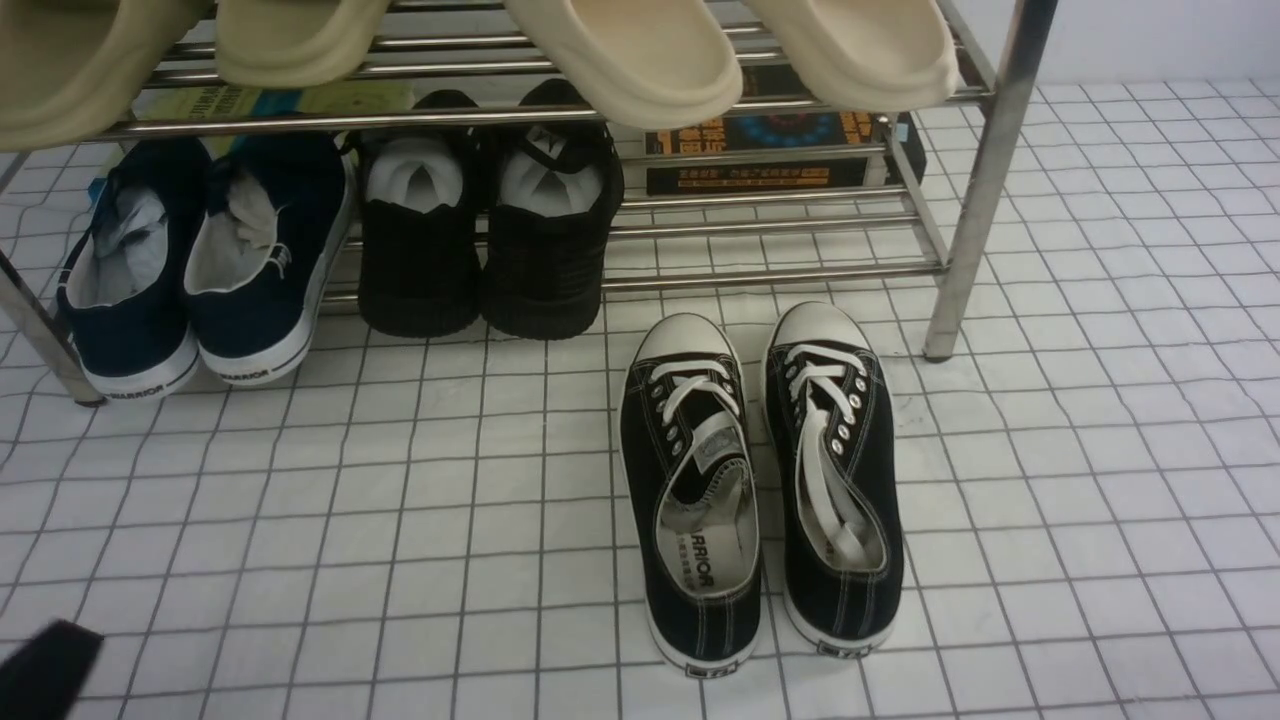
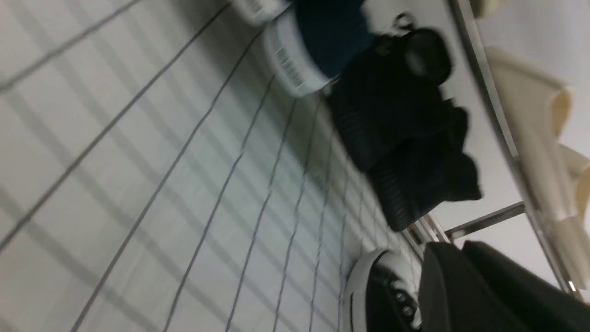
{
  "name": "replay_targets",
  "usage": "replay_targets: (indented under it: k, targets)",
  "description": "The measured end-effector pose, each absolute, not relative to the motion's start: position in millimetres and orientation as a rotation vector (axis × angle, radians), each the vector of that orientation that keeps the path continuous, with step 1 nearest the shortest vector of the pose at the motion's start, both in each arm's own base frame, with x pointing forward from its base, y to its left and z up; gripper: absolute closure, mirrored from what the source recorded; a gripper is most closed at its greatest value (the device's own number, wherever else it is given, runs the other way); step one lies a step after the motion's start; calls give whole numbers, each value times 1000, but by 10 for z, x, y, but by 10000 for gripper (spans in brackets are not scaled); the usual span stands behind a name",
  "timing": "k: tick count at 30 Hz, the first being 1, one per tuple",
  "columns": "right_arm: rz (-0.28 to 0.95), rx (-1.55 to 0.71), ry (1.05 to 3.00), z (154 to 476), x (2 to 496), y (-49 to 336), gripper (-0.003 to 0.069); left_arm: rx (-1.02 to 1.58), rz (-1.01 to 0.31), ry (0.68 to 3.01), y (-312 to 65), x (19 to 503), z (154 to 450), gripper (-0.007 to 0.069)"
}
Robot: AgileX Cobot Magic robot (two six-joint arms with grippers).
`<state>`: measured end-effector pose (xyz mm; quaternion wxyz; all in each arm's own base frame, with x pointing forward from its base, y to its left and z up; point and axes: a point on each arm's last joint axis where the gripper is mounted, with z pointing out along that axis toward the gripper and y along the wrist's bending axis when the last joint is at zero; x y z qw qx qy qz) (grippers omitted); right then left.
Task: Take the shoes off the shelf with your hand from the white checkered tablecloth.
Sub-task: 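Grasp the leftmost shoe on the bottom shelf of the shoe rack with the left gripper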
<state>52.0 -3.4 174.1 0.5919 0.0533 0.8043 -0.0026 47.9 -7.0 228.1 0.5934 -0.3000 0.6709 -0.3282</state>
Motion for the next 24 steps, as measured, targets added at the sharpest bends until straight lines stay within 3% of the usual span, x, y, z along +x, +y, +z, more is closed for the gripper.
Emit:
replay_targets:
  k: [3,6,7,10,11,12,14,19,24]
  targets:
    - [-6,124,1871,1741,520,-34,457,-597,-647,1585,-55,463,2591,618]
    - [-6,124,1871,1741,520,-34,454,-541,-472,1752,-25,546,2910,624]
    - [-6,124,1870,1742,520,-34,451,-531,-308,1946,24,665,2998,624]
    - [-6,124,1870,1742,520,-34,447,-535,-12,2296,134,897,2983,624]
    - [-6,124,1870,1742,520,-34,447,-540,18,2342,144,932,2971,624]
    - [-6,124,1870,1742,520,-34,445,-543,174,2474,212,1078,2925,623]
    - [-6,124,1870,1742,520,-34,444,-536,308,2534,277,1256,2883,617]
    - [-6,124,1870,1742,520,-34,442,-519,363,2567,293,1718,2845,610]
    - [-6,124,1870,1742,520,-34,442,-606,311,2545,475,2127,3109,610]
